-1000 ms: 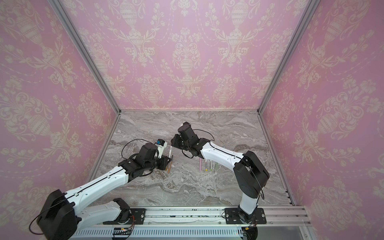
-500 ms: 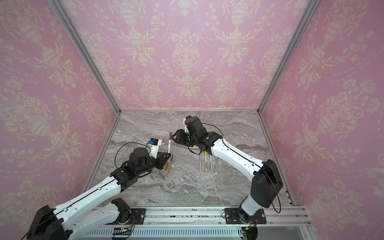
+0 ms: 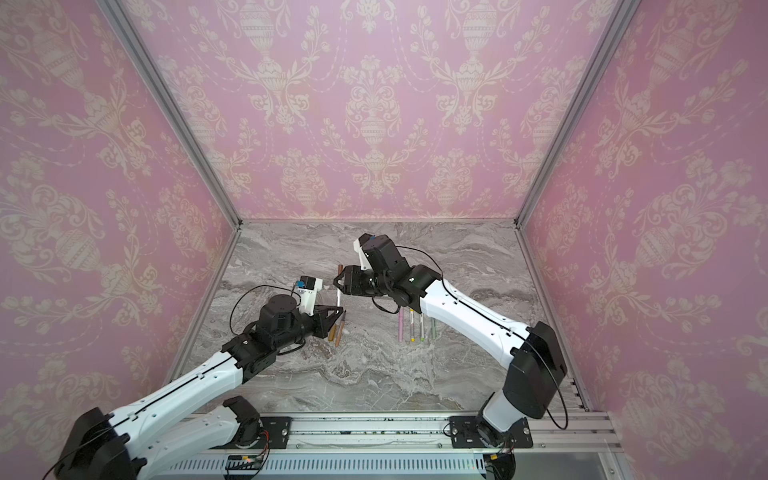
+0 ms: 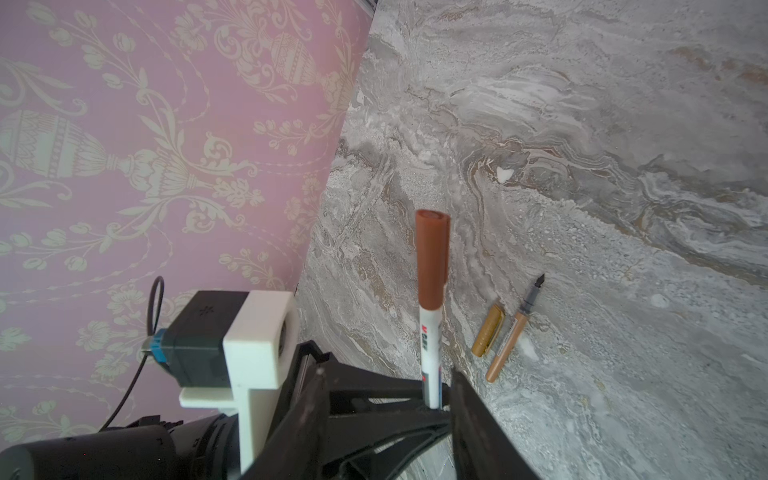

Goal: Insert the pens into the pen caps
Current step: 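Press the red-brown cap down onto the white pen with the right gripper, then lower the capped white pen with the right gripper while the left gripper releases, then move the right gripper to the tan fountain pen and grasp it, then lift the tan fountain pen upright and pass it to the left gripper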

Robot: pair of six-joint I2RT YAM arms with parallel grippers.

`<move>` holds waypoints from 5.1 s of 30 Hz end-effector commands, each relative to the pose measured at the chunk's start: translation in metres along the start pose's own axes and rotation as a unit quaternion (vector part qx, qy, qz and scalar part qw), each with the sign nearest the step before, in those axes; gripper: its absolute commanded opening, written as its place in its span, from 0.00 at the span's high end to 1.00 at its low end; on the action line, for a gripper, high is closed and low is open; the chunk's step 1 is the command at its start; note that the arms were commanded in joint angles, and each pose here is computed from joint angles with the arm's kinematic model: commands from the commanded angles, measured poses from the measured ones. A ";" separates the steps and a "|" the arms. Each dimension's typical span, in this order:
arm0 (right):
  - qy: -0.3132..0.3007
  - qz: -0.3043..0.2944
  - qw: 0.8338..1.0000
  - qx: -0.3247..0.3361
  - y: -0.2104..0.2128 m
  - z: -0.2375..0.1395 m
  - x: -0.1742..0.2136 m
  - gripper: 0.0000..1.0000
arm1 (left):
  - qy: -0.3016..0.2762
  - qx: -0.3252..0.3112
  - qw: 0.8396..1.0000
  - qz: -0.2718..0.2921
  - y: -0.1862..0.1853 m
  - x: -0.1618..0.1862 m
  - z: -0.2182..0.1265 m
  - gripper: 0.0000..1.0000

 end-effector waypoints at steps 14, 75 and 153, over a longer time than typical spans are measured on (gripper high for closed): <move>0.017 -0.011 0.999 0.045 -0.013 0.041 0.005 0.68 | -0.008 0.031 0.999 -0.022 -0.009 -0.008 0.002 1.00; 0.143 0.067 0.920 0.358 -0.164 0.078 0.034 0.70 | -0.015 -0.050 0.998 0.027 0.008 0.008 -0.035 0.18; 0.009 0.045 0.999 -0.002 -0.030 0.024 0.007 1.00 | -0.008 0.125 0.992 -0.035 -0.030 -0.026 -0.009 0.22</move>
Point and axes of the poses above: each gripper's point midway between its finger pads, its own z axis out along the fingers, its own y axis along the line the jaws close on, x = y × z, the point moved 8 cm from there along -z, back along the fingers, and after that the axes turned 5 degrees about z, right-handed, at the moved point
